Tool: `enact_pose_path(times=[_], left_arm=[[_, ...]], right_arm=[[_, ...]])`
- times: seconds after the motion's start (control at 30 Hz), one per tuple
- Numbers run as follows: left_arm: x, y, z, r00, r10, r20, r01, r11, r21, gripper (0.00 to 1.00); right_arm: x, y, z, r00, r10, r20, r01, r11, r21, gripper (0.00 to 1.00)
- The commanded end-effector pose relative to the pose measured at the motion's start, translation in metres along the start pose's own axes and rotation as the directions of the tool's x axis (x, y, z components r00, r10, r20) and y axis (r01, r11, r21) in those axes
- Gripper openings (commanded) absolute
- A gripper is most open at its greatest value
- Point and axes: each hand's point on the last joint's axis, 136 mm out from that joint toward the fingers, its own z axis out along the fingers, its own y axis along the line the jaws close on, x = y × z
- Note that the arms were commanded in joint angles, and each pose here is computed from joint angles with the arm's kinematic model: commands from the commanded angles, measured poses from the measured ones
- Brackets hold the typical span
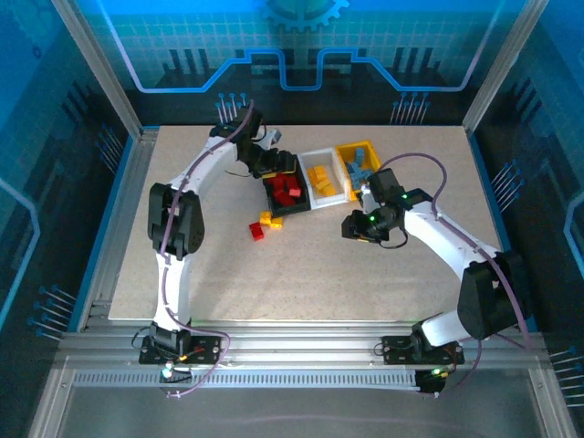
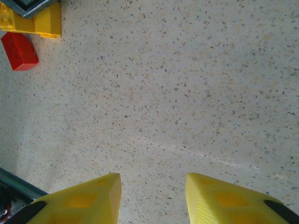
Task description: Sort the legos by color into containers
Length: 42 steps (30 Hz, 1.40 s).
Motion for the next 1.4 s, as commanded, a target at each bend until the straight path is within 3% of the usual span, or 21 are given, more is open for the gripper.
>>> enact_pose_path(times=[0.0,0.03,0.33,0.47,0.6,0.83,1.07,1.37], left_arm=[[-0.003,-0.01,-0.014,1.0,0.015,0.016,-0.015,1.0,-0.012,0.92],[-0.003,-0.012,-0.017,1.0,0.018,0.021,-0.018,1.0,-0.013,0.99],[0.0,-0.027,-0.07,0.989,0.039,0.145,-0.032,0.998,-0.053,0.99],[0.024,-0.022,-0.093,0.98,0.01,0.197,0.006,0.997,-0.08,0.99],[0.057,-0.009,-0.105,0.983,-0.09,0.158,0.109,0.987,-0.122,0.99],[0.112,0.015,-0.105,0.965,-0.233,0.119,0.249,0.956,-0.152,0.99],[0.164,0.044,-0.068,0.92,-0.392,-0.004,0.385,0.904,-0.185,0.99],[0.19,0.071,-0.049,0.911,-0.408,-0.06,0.37,0.872,-0.322,0.99]], right_arm=[[0.001,-0.002,-0.007,1.0,-0.002,0.006,0.003,1.0,-0.013,0.43],[0.001,-0.001,-0.007,1.0,-0.004,0.006,0.004,1.0,-0.016,0.43],[-0.01,0.006,-0.006,1.0,-0.015,0.011,0.015,0.999,-0.041,0.43],[-0.015,0.009,-0.005,1.0,-0.02,0.014,0.021,0.998,-0.053,0.43],[-0.018,0.012,-0.002,1.0,-0.018,0.006,0.019,0.998,-0.066,0.42],[-0.02,0.016,0.004,1.0,-0.021,-0.006,0.021,0.997,-0.079,0.43],[-0.018,0.018,0.005,0.999,-0.03,-0.011,0.029,0.996,-0.08,0.42],[-0.01,0.013,0.003,0.999,-0.035,-0.022,0.034,0.997,-0.065,0.43]])
